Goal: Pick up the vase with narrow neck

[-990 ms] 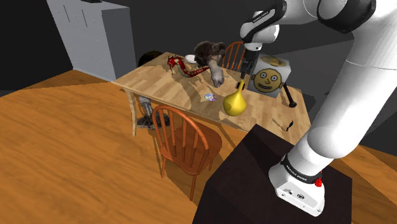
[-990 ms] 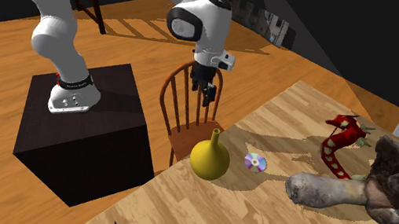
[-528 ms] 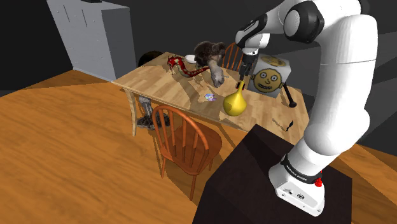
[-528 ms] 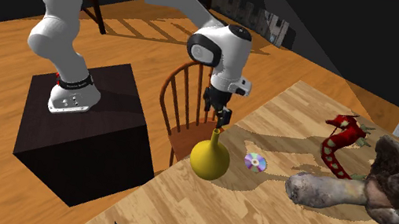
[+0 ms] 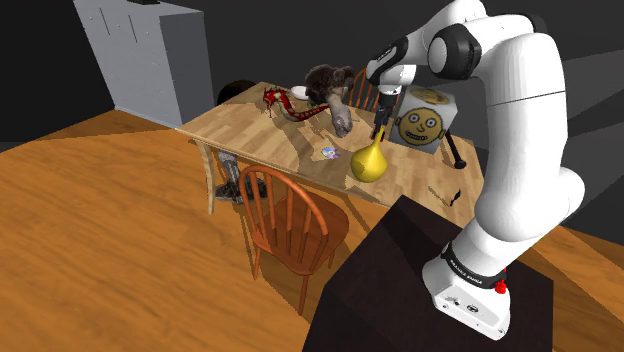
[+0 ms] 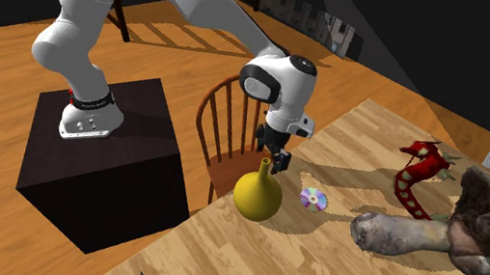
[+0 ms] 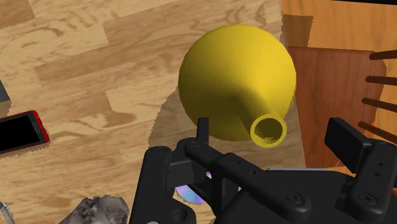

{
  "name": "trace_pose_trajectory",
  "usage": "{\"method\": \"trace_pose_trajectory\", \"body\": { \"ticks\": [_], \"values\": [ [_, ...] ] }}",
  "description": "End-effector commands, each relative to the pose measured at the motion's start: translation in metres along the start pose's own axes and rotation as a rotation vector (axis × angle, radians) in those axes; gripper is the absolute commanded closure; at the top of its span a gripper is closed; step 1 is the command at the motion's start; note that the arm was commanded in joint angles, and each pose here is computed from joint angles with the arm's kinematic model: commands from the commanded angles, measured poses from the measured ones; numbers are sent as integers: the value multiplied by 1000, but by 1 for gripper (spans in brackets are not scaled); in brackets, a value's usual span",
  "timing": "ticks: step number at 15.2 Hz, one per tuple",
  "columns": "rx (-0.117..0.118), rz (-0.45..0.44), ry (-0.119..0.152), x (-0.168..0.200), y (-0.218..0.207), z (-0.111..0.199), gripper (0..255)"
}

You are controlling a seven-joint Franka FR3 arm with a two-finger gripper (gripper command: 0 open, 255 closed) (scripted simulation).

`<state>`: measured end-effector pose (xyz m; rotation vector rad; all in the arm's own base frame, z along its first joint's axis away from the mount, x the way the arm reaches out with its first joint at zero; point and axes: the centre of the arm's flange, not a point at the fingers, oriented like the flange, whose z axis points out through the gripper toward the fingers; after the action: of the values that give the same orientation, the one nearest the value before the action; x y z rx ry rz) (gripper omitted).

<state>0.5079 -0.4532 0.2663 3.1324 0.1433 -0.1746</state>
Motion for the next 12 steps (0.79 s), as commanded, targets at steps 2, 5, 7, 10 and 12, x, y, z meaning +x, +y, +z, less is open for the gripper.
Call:
{"method": "trace_pose_trajectory", "body": {
  "ticks": [2, 5, 7, 10, 12],
  "values": [
    [0, 0, 0, 3, 0, 19, 0],
    [0, 0, 0, 3, 0, 18, 255],
    [0, 0, 0, 4, 0, 18, 255],
    [0, 0, 0, 3, 0, 18, 255],
    [0, 0, 0, 3, 0, 18, 255]
  ]
}}
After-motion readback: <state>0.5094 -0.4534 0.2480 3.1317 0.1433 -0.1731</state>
